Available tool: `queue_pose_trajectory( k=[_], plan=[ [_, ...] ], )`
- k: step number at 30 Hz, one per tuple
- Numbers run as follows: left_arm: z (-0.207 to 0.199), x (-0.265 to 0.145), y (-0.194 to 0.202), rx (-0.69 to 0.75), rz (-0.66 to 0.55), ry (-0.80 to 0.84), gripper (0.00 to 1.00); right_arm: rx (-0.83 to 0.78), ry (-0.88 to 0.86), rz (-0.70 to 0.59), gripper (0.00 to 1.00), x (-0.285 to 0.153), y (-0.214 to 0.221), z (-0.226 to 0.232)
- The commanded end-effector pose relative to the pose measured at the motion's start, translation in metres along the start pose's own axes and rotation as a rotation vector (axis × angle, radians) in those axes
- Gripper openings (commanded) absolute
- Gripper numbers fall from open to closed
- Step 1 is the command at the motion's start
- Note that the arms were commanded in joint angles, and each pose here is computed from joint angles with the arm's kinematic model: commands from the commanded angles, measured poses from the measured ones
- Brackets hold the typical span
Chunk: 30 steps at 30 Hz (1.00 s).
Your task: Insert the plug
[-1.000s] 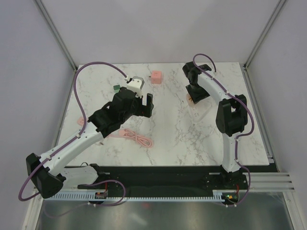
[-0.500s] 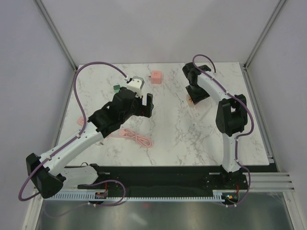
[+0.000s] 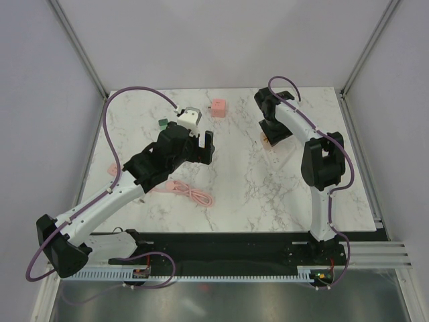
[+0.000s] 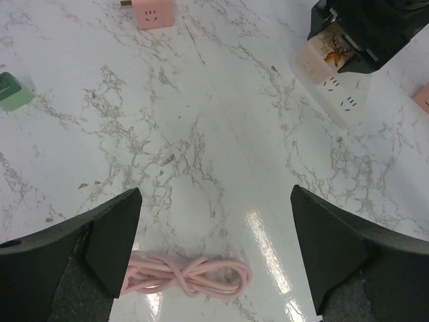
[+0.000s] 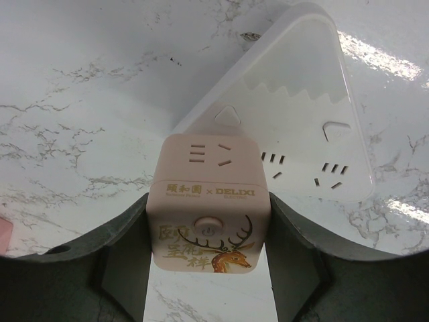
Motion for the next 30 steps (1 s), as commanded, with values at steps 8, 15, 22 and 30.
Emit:
queue_pose_trajectory(
  k=[8,15,22,30],
  plan=[
    [0.005,-0.003,-0.011,0.026,-0.066,-0.03,1.0,-0.093,0.248,-0.001,0.0,0.081,0.029,-0.028],
    [0.005,-0.002,-0.01,0.027,-0.064,-0.033,1.0,-0.105,0.276,0.01,0.0,0.095,0.037,-0.041],
    [0.005,-0.001,-0.01,0.028,-0.061,-0.035,1.0,-0.13,0.242,-0.051,0.0,0.082,0.039,-0.036],
    [0.006,-0.004,-0.011,0.026,-0.07,-0.044,1.0,-0.176,0.321,-0.1,0.0,0.1,0.052,-0.049]
  ],
)
Point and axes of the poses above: each gripper's point midway between its finger pads, its own x axis out along the fingers, its own z axis along the line the jaws close on, y = z × x, the point moved 10 cm from there along -x, back along the fingers, and after that the axes turned 1 degree about -x, right-handed, at the moved point
